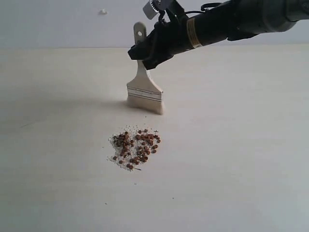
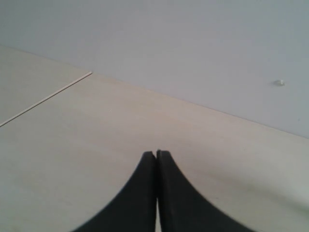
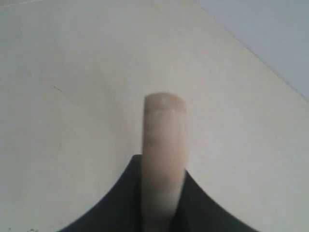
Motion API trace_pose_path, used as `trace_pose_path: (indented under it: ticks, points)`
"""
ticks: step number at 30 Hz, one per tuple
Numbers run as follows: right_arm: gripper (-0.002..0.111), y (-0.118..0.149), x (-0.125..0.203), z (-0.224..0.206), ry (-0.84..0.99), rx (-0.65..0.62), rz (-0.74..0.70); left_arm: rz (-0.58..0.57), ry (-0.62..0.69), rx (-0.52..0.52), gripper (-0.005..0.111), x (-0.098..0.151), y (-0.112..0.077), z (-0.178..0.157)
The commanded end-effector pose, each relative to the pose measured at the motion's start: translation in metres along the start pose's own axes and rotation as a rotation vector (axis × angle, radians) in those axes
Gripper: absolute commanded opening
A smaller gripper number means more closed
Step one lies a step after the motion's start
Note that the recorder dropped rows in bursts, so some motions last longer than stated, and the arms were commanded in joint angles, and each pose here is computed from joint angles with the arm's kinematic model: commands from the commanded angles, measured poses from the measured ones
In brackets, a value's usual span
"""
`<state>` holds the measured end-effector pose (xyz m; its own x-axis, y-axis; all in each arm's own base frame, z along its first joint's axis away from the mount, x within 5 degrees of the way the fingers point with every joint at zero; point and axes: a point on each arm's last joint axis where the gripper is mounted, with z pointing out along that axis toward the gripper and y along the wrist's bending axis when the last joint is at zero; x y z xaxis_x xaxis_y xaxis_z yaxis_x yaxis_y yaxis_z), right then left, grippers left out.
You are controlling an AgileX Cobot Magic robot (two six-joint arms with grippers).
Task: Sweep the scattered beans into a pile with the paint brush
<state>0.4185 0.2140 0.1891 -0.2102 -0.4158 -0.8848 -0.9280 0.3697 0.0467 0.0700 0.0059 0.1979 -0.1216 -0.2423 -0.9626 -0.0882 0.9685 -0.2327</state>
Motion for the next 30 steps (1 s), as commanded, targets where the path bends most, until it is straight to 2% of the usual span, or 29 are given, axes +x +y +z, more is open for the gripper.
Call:
trace_pose_path:
  ticks: [1, 10, 19, 30]
  points:
    - [0.000, 0.001, 0.008, 0.005, 0.004, -0.058, 0.013, -0.005, -0.002, -0.006, 0.000, 0.001, 0.001, -0.001]
    - [0.000, 0.015, 0.005, 0.003, -0.027, -0.218, 0.064, -0.005, -0.002, -0.006, 0.000, 0.001, 0.001, -0.001]
    - [0.000, 0.023, 0.003, 0.001, -0.038, -0.306, 0.106, -0.005, -0.002, -0.006, 0.000, 0.001, 0.001, -0.001]
    - [0.000, 0.023, 0.001, 0.000, -0.039, -0.292, 0.105, -0.005, -0.002, -0.006, 0.000, 0.001, 0.001, -0.001]
